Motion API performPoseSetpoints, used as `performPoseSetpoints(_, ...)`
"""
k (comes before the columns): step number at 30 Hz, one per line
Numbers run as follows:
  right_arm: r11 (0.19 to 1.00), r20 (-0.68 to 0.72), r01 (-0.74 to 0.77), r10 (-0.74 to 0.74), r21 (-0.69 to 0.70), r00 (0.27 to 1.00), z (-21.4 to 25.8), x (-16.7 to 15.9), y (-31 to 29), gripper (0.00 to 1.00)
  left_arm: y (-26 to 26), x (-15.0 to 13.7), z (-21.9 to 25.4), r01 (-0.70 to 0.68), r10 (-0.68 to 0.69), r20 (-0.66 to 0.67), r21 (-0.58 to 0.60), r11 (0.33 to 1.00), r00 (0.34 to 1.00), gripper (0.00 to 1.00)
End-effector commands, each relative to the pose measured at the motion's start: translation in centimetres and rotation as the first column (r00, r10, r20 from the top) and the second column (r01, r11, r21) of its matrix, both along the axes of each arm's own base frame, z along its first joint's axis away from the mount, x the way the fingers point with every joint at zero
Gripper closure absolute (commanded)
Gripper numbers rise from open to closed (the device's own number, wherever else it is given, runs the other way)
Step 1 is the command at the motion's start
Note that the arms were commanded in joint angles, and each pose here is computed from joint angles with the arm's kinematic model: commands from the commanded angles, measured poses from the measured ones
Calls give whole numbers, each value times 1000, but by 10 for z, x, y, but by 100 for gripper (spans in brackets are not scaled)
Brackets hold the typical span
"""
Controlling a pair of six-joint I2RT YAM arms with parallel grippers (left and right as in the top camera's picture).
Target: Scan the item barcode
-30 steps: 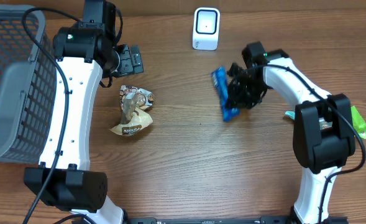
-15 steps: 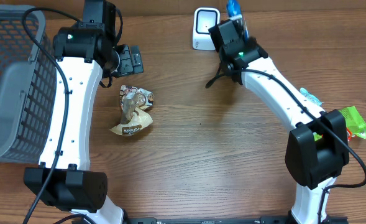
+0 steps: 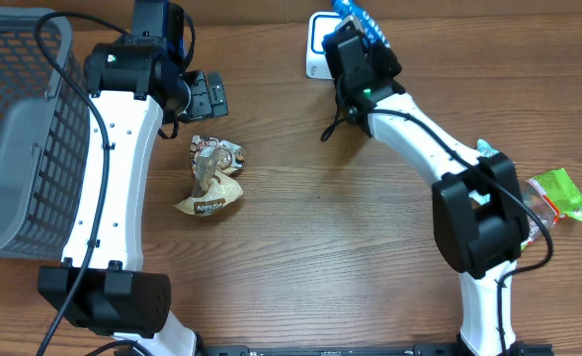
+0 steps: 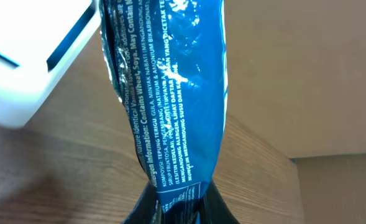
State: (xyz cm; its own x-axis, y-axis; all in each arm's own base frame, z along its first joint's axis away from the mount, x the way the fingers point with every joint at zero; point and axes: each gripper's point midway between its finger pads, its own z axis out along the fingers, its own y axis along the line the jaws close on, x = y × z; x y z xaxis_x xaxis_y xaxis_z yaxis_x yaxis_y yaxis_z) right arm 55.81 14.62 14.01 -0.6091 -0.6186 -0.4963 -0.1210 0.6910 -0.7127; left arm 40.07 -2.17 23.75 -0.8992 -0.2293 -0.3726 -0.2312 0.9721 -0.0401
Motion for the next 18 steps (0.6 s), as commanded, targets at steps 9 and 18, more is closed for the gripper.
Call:
performPoseSetpoints(9,993,35,-18,23,-117,999,-4,8,16,96,0,1,9,-4,4,28,1,1000,1000,0)
performPoseSetpoints(18,990,112,38,-23,-135,993,12,9,16,96,0,1,9,-4,4,28,1,1000,1000,0)
